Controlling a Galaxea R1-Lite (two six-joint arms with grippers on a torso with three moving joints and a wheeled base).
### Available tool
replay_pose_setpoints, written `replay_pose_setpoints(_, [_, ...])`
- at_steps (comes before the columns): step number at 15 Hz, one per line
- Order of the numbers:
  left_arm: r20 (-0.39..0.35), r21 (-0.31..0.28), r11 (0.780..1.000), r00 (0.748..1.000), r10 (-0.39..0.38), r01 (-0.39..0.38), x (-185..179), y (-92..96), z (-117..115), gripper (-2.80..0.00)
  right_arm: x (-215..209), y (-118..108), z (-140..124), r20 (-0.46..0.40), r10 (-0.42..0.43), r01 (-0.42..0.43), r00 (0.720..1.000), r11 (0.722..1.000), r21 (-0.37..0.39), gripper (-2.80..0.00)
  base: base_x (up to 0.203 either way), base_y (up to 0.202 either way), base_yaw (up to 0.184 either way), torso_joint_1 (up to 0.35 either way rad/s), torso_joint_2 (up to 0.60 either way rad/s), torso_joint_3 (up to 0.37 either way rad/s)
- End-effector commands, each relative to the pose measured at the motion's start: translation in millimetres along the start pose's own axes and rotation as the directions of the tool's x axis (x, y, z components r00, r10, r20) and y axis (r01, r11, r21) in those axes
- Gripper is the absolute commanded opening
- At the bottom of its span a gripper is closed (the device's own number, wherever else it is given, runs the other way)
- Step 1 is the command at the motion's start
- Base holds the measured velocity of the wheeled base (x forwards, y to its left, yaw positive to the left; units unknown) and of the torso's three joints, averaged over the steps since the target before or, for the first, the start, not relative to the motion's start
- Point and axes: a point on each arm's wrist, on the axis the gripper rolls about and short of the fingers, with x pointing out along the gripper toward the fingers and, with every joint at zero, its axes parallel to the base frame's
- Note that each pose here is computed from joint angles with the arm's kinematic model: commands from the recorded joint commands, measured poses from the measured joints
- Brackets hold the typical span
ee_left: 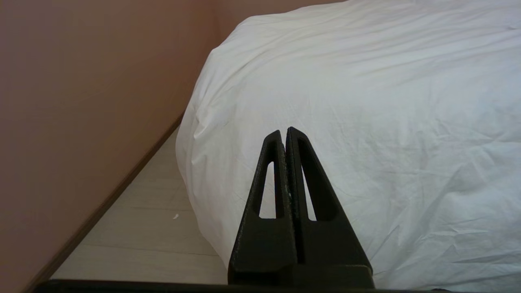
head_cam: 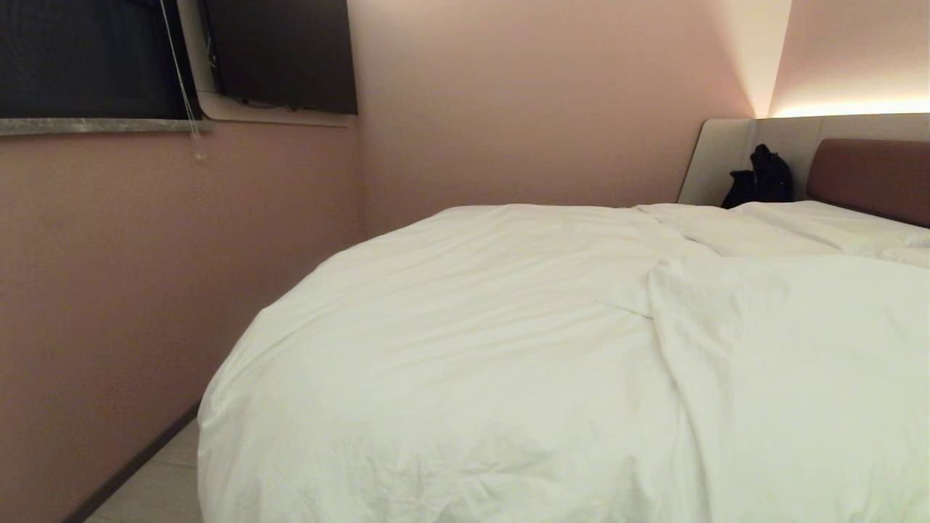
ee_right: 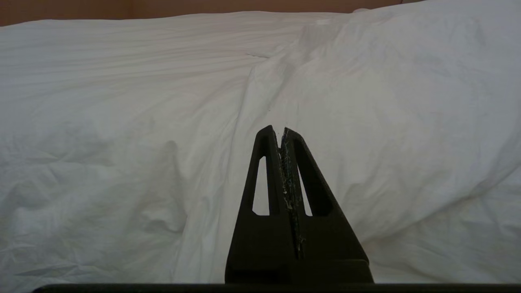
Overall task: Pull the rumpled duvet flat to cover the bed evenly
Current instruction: Hold the folded corner of the quilt
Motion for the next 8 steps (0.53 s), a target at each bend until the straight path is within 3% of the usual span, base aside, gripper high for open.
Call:
replay_pose_setpoints(1, [-0.001, -0.001, 1.000, 1.000, 0.000, 0.000, 0.1, 0.0, 0.0, -2.80, 0.0, 0.0, 0.0, 0.001, 0.001, -0.001, 1.000, 1.000, 0.000, -2.80, 0.000, 0.000, 0.000, 0.000, 0.00, 0.000])
replay_pose_setpoints(8, [-0.003, -0.004, 1.000, 1.000, 0.000, 0.000, 0.1, 0.0, -0.1, -2.80, 0.0, 0.0, 0.0, 0.001, 0.000, 0.000, 1.000, 1.000, 0.000, -2.80, 0.000, 0.000, 0.000, 0.000, 0.00, 0.000])
